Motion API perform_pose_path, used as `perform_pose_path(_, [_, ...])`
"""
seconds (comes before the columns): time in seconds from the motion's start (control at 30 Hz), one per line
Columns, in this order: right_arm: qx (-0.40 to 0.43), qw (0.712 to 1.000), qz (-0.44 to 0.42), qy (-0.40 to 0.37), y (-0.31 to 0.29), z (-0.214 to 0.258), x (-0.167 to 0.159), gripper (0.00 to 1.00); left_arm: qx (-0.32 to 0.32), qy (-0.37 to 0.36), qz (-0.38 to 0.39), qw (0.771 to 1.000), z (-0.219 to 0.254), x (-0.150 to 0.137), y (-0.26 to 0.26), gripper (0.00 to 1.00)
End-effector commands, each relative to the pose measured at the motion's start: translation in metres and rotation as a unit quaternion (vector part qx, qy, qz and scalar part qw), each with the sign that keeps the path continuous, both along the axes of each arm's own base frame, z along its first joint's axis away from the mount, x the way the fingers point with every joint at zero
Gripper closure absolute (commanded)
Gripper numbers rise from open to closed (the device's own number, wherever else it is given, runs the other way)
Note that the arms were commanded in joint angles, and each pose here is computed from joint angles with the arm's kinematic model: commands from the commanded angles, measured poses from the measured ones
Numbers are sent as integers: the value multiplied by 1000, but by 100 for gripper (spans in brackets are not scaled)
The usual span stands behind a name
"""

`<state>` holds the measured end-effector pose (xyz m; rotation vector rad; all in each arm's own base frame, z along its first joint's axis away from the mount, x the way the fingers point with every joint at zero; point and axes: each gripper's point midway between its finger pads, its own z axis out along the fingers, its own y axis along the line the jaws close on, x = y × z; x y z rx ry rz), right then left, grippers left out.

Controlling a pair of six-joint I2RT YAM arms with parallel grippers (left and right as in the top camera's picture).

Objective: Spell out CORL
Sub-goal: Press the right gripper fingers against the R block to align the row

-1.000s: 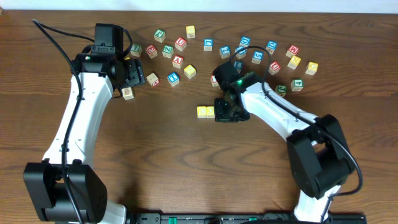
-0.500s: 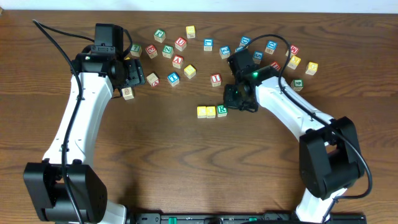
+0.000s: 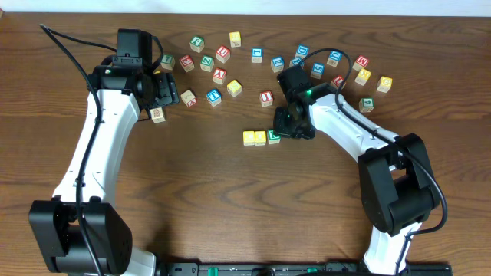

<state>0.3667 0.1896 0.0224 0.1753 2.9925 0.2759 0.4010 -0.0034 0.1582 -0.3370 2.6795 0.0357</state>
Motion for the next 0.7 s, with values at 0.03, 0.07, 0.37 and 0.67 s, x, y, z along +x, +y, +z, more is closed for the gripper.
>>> perform_pose_path(0.03, [4, 1000, -5, -1, 3, 0, 2, 99, 5, -9, 9, 1000, 7, 4, 3, 18])
perform_pose_path(0.07, [4, 1000, -5, -1, 3, 0, 2, 99, 5, -9, 9, 1000, 7, 4, 3, 18])
perform_pose_path(0.37, [6, 1000, -6, -1, 3, -3, 1, 99, 5, -9, 9, 1000, 7, 4, 3, 18])
perform_pose_path(0.67, [9, 1000, 5, 0, 7, -3, -1, 99, 5, -9, 9, 1000, 7, 4, 3, 18])
